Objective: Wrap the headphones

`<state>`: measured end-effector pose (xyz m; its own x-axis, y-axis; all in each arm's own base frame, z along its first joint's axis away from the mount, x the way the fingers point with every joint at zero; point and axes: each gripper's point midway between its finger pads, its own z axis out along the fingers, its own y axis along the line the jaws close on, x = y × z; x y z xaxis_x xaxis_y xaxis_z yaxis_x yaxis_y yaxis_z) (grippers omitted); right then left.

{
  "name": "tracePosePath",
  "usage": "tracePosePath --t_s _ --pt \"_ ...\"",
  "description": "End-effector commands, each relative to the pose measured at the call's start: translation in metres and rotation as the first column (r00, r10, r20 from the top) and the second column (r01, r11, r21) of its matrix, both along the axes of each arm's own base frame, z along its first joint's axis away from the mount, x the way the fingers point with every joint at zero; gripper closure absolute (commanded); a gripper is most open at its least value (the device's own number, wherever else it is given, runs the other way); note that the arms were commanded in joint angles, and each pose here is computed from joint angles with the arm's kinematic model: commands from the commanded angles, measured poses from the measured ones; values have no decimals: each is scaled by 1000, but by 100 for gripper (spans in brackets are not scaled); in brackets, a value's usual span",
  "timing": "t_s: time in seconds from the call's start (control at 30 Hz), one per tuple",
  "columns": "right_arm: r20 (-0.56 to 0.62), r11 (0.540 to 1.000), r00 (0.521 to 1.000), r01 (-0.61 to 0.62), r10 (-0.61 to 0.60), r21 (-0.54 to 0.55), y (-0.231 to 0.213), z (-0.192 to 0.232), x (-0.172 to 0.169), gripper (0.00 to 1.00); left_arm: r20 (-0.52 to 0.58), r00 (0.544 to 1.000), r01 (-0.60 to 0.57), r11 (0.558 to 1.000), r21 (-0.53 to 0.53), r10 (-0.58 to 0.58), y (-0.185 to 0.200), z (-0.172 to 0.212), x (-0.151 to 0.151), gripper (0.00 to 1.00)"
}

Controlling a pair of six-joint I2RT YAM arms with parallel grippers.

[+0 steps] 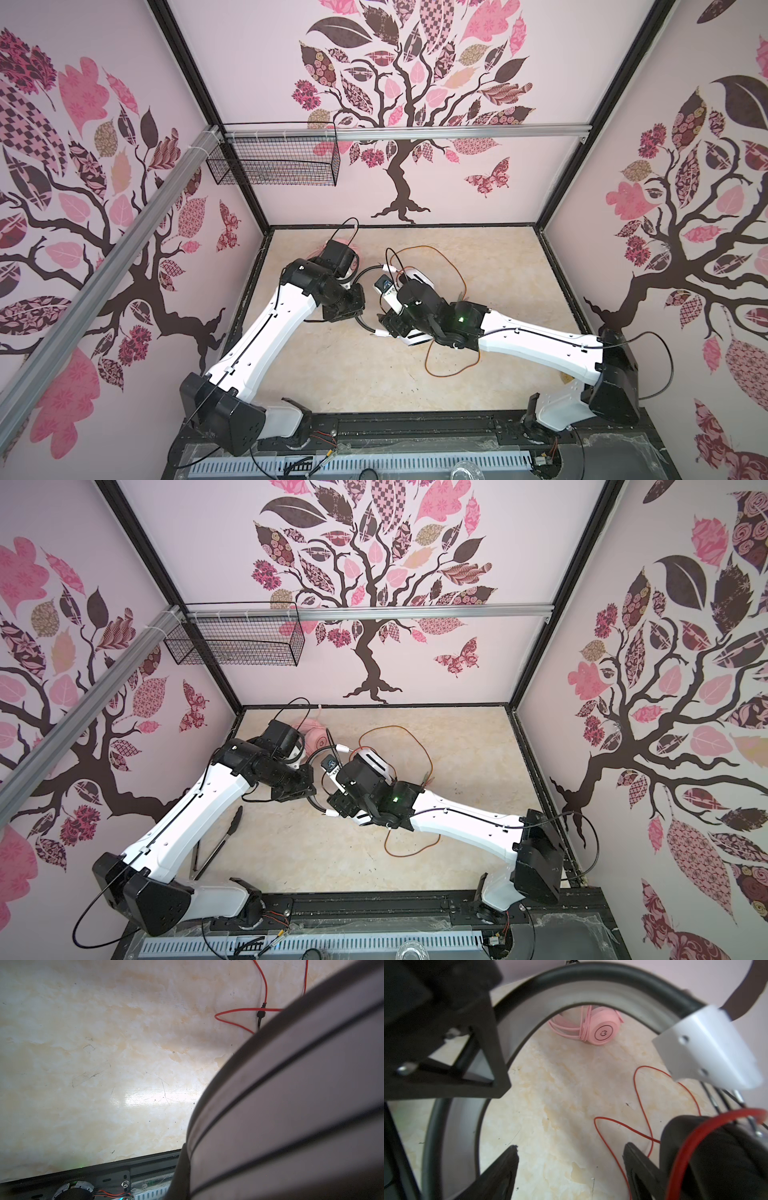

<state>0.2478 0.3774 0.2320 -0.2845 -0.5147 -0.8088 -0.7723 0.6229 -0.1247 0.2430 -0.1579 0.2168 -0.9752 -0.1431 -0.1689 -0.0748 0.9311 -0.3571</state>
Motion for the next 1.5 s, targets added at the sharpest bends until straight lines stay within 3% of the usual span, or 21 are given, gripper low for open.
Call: tracePosePath --t_s 0.0,0.17,0.37,0.57,0.93,1.23,1.37,1.47 --pt "-109 989 984 -136 141 54 19 2 -28 19 77 996 57 984 -166 -45 -24 33 1 100" --pt "-69 990 991 -104 111 92 22 18 -21 19 66 997 59 982 -179 -47 -27 31 1 100" --pt "24 997 999 47 -45 -57 17 32 18 18 56 997 59 983 -172 -50 -27 27 1 100" --pt "67 998 996 66 -65 -7 20 65 25 17 52 998 54 985 -165 -46 -25 23 0 100" --pt "127 963 975 204 -183 -178 -16 68 58 16 72 996 59 987 -147 -49 -21 29 0 100" --pt "47 989 990 135 -132 -60 -40 93 33 16 58 998 34 991 -129 -27 -17 22 8 100" --pt "-63 996 997 55 -50 73 -42 101 19 16 56 998 32 991 -130 -25 -18 22 11 100" --pt "-76 990 997 34 -24 139 -49 112 11 16 57 998 29 991 -127 -22 -18 22 12 100"
